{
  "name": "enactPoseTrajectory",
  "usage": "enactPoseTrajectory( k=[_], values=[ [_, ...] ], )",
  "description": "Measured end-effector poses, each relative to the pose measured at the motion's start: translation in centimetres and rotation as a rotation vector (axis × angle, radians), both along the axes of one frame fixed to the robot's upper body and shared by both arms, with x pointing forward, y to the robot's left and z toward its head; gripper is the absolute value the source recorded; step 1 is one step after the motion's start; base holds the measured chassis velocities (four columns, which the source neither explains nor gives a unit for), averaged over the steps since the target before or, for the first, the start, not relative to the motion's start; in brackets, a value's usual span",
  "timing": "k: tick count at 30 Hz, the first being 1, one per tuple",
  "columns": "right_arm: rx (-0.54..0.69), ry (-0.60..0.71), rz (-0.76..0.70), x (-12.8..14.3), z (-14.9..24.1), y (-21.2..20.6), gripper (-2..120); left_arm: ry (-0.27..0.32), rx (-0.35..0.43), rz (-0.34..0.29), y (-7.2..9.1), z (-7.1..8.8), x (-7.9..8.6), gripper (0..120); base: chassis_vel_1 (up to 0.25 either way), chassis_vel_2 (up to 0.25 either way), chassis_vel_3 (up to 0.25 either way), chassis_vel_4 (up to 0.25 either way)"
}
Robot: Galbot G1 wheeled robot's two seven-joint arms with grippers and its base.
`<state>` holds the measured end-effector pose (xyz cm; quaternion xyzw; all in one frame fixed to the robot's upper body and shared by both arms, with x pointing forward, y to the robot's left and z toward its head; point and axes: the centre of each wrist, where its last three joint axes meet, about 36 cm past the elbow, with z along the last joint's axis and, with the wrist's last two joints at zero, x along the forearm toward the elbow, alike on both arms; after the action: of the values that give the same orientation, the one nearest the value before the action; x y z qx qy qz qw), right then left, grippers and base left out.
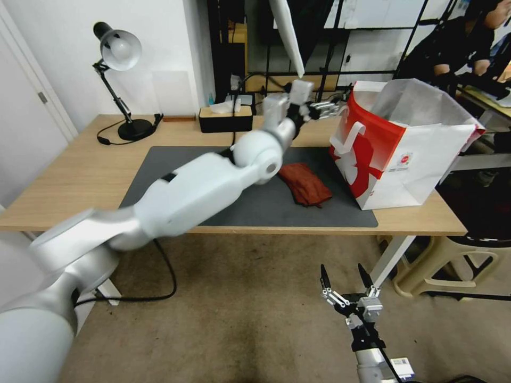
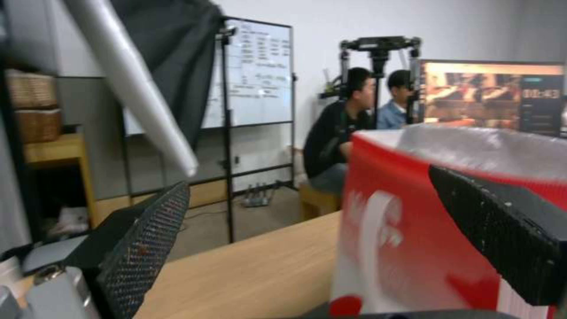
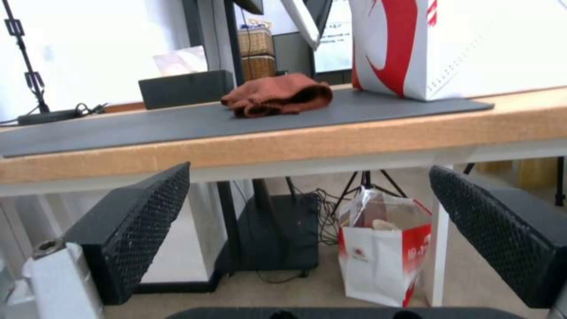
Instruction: Sweep shrimp from table into container with towel, then put container into takeout bag.
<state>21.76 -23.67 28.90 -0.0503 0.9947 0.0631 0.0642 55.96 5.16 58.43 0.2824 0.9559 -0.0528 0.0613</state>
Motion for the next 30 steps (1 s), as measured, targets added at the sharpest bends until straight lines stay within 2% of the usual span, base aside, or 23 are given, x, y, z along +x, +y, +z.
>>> enactPoseTrajectory(
  k=[1, 3, 4, 5, 7, 8, 11, 12, 13, 14, 16, 17, 18, 19, 20, 22, 23, 24, 25, 27, 28, 30],
  values=[
    [0.000, 0.000, 0.000, 0.0, 0.0, 0.0, 100, 0.000, 0.000, 0.000, 0.0, 0.0, 0.0, 100, 0.000, 0.000, 0.000, 0.000],
    [0.000, -0.005, -0.003, -0.1, 0.4, 0.0, 100, -0.010, 0.000, 0.028, 1.9, -1.6, -1.4, 100, 0.000, 0.000, 0.000, 0.000],
    [0.000, -0.006, -0.006, -0.2, 0.5, -0.1, 100, -0.011, 0.001, 0.053, 3.4, -2.9, -2.6, 100, 0.000, 0.000, 0.000, 0.000],
    [0.000, -0.006, -0.006, -0.2, 0.5, -0.1, 100, -0.011, 0.001, 0.053, 3.4, -2.9, -2.6, 100, 0.000, 0.000, 0.000, 0.000],
    [0.000, -0.009, -0.009, -0.4, 0.9, -0.1, 100, -0.002, 0.006, 0.098, 6.7, -5.7, -5.4, 100, 0.000, 0.000, 0.000, 0.000],
    [0.000, -0.009, -0.009, -0.4, 0.9, -0.1, 100, -0.002, 0.006, 0.098, 6.7, -5.7, -5.4, 100, 0.000, 0.000, 0.000, 0.000],
    [0.002, -0.013, -0.008, -0.7, 1.5, 0.0, 100, -0.007, 0.000, 0.160, 10.1, -7.9, -8.7, 100, 0.000, 0.000, 0.000, 0.000],
    [0.002, -0.013, -0.008, -0.7, 1.5, 0.0, 100, -0.007, 0.000, 0.160, 10.1, -7.9, -8.7, 100, 0.000, 0.000, 0.000, 0.000],
    [0.005, -0.014, -0.005, -0.8, 1.8, 0.1, 100, -0.015, 0.000, 0.191, 11.6, -8.8, -10.2, 100, 0.000, 0.000, 0.000, 0.000],
    [0.005, -0.014, -0.004, -0.9, 1.9, 0.1, 100, -0.018, -0.001, 0.200, 12.0, -9.1, -10.6, 100, 0.000, 0.000, 0.000, 0.000],
    [0.004, -0.020, 0.006, -0.8, 2.4, 0.4, 100, -0.010, 0.004, 0.255, 14.1, -11.6, -14.1, 100, 0.000, 0.000, 0.000, 0.000],
    [0.004, -0.020, 0.006, -0.8, 2.4, 0.4, 100, -0.010, 0.004, 0.255, 14.1, -11.6, -14.1, 100, 0.000, 0.000, 0.000, 0.000],
    [0.003, -0.022, 0.006, -0.7, 2.5, 0.4, 100, -0.010, 0.006, 0.267, 14.5, -12.1, -14.8, 100, 0.000, 0.000, 0.000, 0.000],
    [0.001, -0.024, 0.007, -0.7, 2.6, 0.4, 100, -0.010, 0.007, 0.298, 15.2, -13.5, -16.7, 100, 0.000, 0.000, 0.000, 0.000],
    [0.001, -0.024, 0.007, -0.7, 2.6, 0.4, 100, -0.010, 0.007, 0.298, 15.2, -13.5, -16.7, 100, 0.000, 0.000, 0.000, 0.000],
    [-0.001, -0.024, 0.006, -0.8, 2.6, 0.4, 100, 0.003, 0.008, 0.327, 15.6, -15.1, -18.6, 100, 0.000, 0.000, 0.000, 0.000],
    [-0.004, -0.022, 0.007, -0.8, 2.6, 0.4, 100, 0.005, 0.004, 0.367, 16.0, -16.6, -20.7, 100, 0.000, 0.000, 0.000, 0.000],
    [-0.004, -0.022, 0.007, -0.8, 2.6, 0.4, 100, 0.005, 0.004, 0.367, 16.0, -16.6, -20.7, 100, 0.000, 0.000, 0.000, 0.000],
    [-0.005, -0.021, 0.008, -0.9, 2.7, 0.4, 100, -0.003, -0.003, 0.398, 16.1, -17.6, -22.1, 100, 0.000, 0.000, 0.000, 0.000],
    [-0.004, -0.022, 0.007, -0.9, 2.7, 0.4, 100, -0.012, -0.013, 0.432, 16.1, -18.5, -23.3, 100, 0.000, 0.000, 0.000, 0.000],
    [-0.002, -0.025, 0.005, -1.0, 2.9, 0.4, 100, -0.021, -0.027, 0.478, 16.0, -19.6, -24.8, 100, 0.000, 0.000, 0.000, 0.000],
    [-0.002, -0.026, 0.004, -0.9, 3.0, 0.4, 100, -0.020, -0.029, 0.488, 16.0, -19.9, -25.2, 100, 0.000, 0.000, 0.000, 0.000]
  ],
)
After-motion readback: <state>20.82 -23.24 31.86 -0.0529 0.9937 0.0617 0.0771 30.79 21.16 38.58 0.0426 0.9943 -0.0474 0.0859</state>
